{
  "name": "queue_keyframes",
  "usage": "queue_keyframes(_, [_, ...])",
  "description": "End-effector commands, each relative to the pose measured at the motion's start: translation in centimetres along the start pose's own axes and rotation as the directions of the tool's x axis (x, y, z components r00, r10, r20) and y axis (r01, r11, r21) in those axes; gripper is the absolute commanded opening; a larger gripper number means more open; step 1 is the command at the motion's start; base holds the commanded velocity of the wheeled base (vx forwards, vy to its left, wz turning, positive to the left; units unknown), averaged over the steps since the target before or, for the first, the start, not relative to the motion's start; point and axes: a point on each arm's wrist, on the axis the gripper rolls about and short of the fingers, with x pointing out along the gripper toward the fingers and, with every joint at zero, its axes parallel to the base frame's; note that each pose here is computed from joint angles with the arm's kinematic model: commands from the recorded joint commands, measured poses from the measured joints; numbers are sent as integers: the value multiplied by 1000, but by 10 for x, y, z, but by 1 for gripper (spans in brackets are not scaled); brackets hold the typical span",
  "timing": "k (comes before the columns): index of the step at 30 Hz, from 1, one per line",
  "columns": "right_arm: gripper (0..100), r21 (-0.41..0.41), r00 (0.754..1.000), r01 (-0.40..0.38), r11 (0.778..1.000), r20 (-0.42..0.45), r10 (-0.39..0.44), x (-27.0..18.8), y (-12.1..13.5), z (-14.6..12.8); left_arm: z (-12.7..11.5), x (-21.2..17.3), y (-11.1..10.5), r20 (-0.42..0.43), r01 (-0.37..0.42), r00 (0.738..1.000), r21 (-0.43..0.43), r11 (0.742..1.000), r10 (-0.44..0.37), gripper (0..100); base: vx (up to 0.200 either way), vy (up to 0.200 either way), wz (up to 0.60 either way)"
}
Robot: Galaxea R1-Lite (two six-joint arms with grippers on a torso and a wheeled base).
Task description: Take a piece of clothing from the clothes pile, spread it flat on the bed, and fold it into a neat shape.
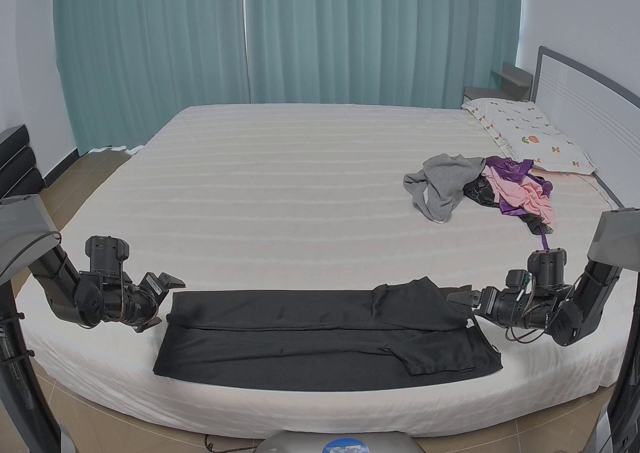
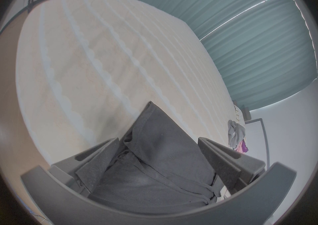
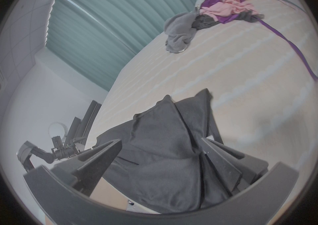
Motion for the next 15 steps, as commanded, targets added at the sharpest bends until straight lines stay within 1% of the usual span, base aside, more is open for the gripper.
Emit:
queue_keyframes(1, [100,-22,999,-7,1000,-32,7,31,-13,1,2,7,6,-16,-5,1000,-32,999,5,100,0,0,0])
queue_keyframes(7, [100,-36,998,-44,998,-44,42,45,-16,3,0,7,7,-21,-10,1000,-34,999,9,100,0,0,0])
queue_keyframes(12, [100,-35,998,-43,998,-55,41,50,-18,3,-1,7,7,-21,-12,1000,-33,999,11,100,0,0,0])
queue_keyframes(15, [100,-56,997,-35,998,-71,31,53,-21,2,-1,7,7,-21,-12,1000,-33,999,11,100,0,0,0])
